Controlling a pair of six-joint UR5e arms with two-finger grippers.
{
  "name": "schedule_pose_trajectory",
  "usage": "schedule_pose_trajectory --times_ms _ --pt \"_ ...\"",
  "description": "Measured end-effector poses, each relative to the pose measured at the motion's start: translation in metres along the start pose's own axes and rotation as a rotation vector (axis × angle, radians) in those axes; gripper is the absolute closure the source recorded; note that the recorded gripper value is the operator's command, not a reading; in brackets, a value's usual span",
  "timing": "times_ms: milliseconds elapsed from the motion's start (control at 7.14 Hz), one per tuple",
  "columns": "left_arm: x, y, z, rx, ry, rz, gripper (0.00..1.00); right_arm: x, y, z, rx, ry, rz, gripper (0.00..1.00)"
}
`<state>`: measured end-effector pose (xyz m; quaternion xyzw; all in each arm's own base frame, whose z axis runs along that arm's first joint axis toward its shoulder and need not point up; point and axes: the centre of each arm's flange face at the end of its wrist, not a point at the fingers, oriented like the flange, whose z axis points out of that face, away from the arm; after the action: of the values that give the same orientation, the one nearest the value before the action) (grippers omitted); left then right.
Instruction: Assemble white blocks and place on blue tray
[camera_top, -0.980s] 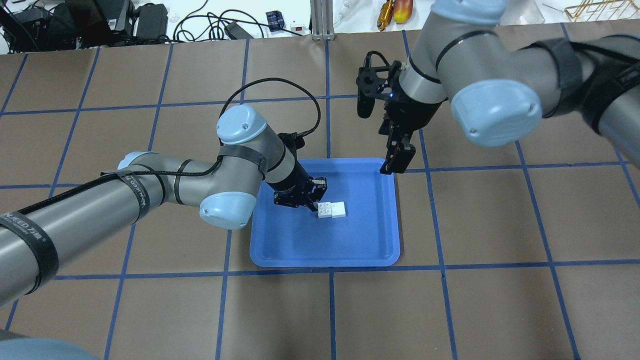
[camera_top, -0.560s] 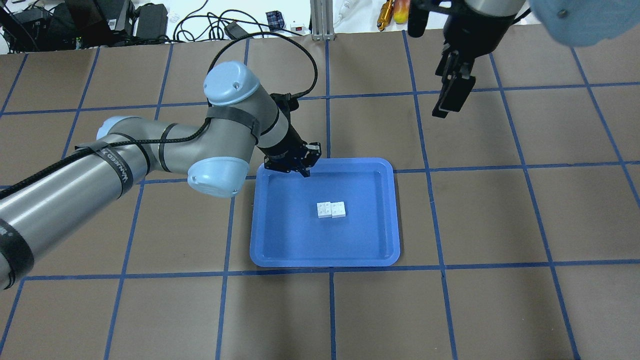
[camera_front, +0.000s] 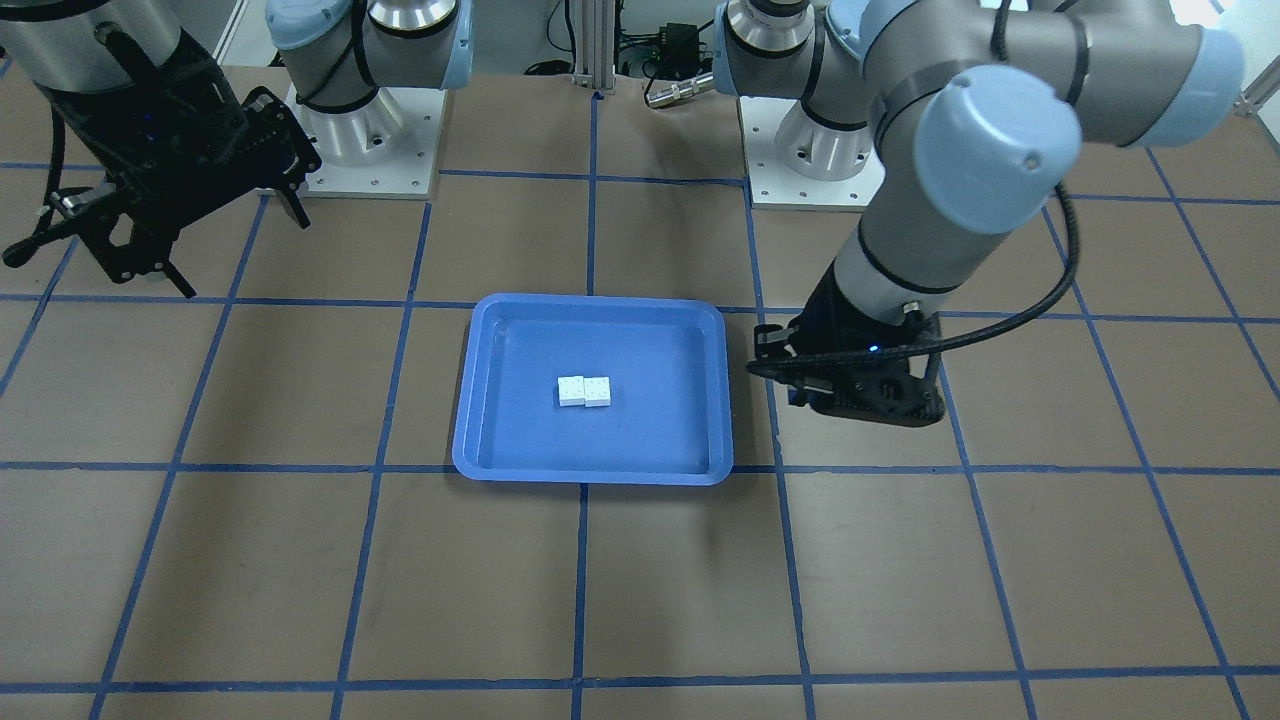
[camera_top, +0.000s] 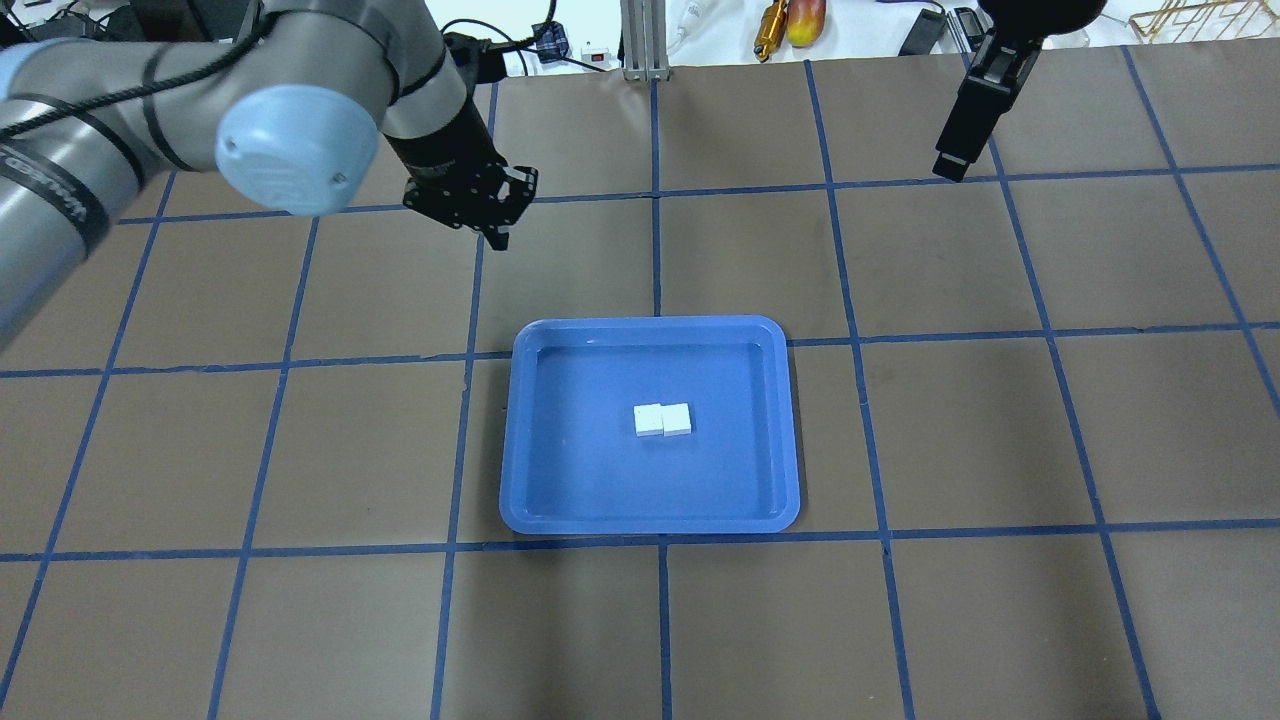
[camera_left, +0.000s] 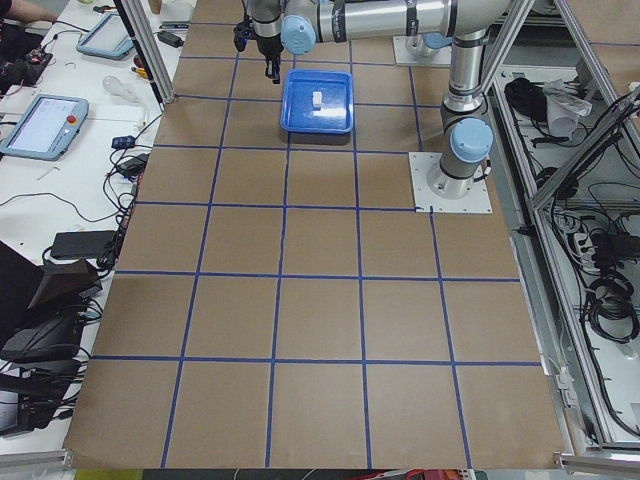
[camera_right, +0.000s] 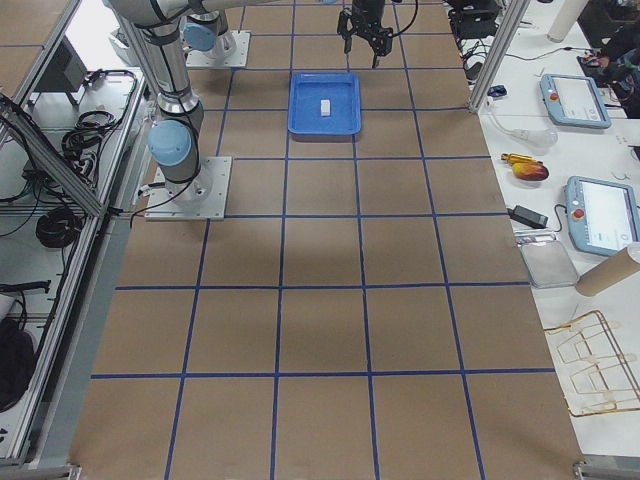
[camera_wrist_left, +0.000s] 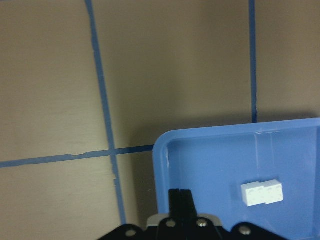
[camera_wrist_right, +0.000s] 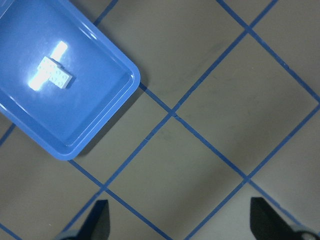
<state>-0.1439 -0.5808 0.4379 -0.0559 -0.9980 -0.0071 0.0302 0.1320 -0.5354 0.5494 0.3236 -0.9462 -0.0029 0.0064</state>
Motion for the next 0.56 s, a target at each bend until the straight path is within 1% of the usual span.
schedule_pose_trajectory --times_ms 140,280,420,560 --pt "-0.025 0.017 -0.038 0.032 -0.043 0.028 0.00 -0.003 -0.002 0.001 0.002 -0.004 0.180 0.00" --pt "-0.032 0.038 -0.070 0.064 -0.067 0.037 0.00 -0.003 -0.007 0.005 0.012 0.000 0.334 0.00" --pt "-0.032 0.052 -0.086 0.076 -0.075 0.025 0.00 0.000 -0.015 0.009 0.037 0.014 0.416 0.00" --pt "-0.029 0.054 -0.088 0.076 -0.074 0.006 0.00 0.004 -0.021 0.011 0.066 0.030 0.452 0.00"
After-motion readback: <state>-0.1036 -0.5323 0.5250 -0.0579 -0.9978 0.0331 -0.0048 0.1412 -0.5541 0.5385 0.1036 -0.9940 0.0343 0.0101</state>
